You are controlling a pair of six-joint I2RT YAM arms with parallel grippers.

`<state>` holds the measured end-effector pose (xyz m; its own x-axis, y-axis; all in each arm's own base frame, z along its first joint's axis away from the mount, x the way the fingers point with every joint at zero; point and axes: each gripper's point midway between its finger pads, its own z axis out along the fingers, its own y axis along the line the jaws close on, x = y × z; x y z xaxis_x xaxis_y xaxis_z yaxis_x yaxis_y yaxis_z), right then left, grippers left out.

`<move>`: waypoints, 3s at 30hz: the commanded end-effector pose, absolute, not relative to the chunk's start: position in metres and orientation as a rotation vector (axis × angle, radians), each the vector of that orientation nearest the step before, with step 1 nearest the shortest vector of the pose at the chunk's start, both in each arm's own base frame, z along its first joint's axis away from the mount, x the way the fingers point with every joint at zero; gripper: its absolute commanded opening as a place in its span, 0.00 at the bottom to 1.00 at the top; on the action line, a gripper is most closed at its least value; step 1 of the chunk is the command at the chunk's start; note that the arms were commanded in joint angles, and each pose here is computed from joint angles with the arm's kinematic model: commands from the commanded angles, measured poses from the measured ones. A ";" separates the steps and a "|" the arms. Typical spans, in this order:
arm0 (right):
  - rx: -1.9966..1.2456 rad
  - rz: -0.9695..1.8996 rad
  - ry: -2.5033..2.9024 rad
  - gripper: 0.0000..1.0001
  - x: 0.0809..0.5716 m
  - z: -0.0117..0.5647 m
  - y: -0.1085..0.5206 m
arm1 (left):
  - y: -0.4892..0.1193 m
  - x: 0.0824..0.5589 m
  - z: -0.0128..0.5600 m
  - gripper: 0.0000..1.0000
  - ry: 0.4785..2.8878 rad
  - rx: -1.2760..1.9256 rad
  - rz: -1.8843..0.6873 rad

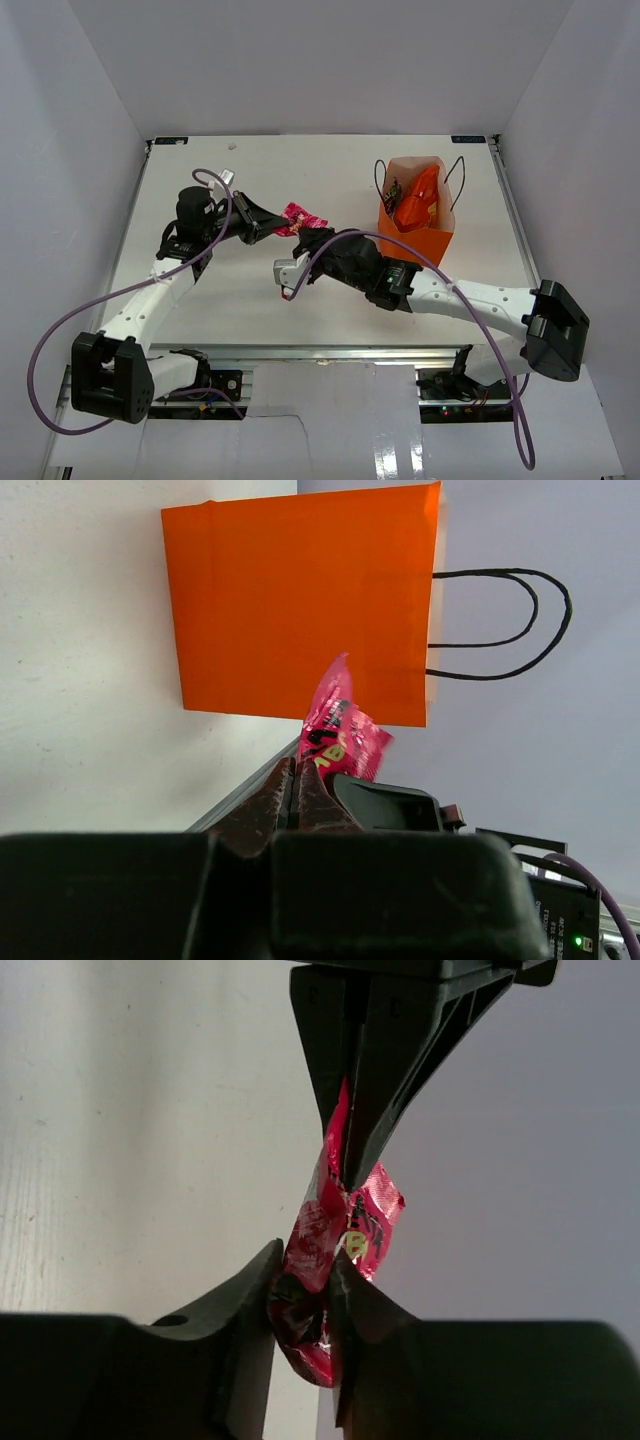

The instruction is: Place the snacks into the paper bag

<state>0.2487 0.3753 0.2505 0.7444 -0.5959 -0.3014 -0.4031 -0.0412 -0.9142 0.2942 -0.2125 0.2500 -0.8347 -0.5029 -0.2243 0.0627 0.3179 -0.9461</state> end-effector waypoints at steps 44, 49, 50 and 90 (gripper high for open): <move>-0.502 0.625 1.422 0.08 0.258 0.446 0.180 | -0.161 0.275 0.320 0.84 1.699 -0.095 -1.126; -0.181 0.575 1.579 0.08 0.299 0.417 0.153 | -0.165 0.279 0.319 0.84 1.705 -0.070 -1.135; -0.151 0.602 1.595 0.08 0.302 0.414 0.155 | -0.165 0.279 0.318 0.84 1.706 -0.066 -1.133; -0.194 -0.027 1.591 0.90 0.283 0.407 0.046 | -0.110 0.258 0.331 0.98 1.640 0.044 -0.651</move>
